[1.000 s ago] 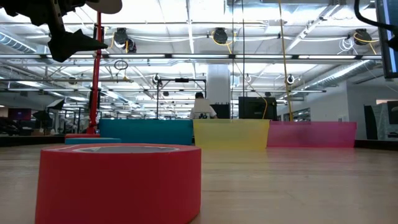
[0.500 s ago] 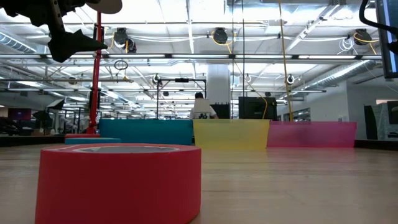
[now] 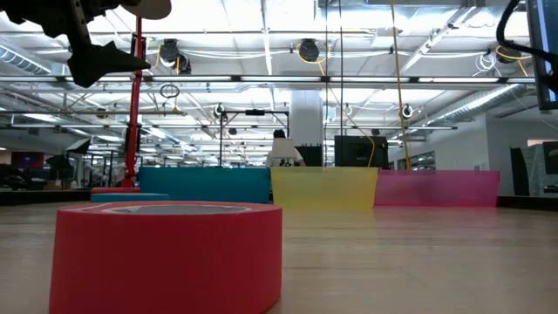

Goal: Pick and place Stapler, Stapler remover, tape
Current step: Put the yellow tape into the blue bin

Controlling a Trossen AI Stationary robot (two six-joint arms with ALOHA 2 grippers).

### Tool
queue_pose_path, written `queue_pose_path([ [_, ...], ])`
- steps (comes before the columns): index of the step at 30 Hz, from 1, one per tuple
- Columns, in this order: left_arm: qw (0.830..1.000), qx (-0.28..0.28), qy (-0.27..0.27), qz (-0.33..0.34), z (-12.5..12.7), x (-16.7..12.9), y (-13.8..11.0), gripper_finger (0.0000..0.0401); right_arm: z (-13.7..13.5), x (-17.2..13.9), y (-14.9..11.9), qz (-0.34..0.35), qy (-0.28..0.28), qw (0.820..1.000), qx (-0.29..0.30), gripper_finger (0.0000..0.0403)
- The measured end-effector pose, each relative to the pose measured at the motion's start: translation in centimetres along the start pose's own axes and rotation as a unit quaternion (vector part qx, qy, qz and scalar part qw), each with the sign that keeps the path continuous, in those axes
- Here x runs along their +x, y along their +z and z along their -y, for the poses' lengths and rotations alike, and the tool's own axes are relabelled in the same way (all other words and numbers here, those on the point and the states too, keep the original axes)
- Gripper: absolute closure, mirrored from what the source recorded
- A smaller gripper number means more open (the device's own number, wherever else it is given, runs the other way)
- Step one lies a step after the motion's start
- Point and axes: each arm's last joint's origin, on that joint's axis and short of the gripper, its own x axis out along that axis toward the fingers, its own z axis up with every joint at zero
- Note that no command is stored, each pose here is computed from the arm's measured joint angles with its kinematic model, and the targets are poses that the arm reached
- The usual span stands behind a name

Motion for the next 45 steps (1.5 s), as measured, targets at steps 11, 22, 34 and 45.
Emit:
queue_pose_path([
  [11, 1.0, 0.001, 0.001, -0.001, 0.0, 0.0, 0.0, 0.0022, -1.4, 2.7, 0.6, 0.054, -0.046, 0.997, 0.034, 0.0234],
  [22, 1.0, -0.001, 0.003, -0.003, -0.1, 0.0, -0.1, 0.0022, -2.5, 5.0, 1.1, 0.053, -0.077, 0.994, 0.058, 0.0274],
  [34, 1.0, -0.011, -0.01, 0.01, 0.2, 0.0, 0.2, 0.0022, -3.1, 4.3, 0.8, 0.034, -0.025, 0.998, 0.038, 0.0374],
  [45, 0.999, -0.019, -0.01, 0.036, 0.4, 0.0, 0.6, 0.0022, -3.5, -1.5, 0.9, 0.213, 0.261, 0.941, 0.027, 0.0374],
])
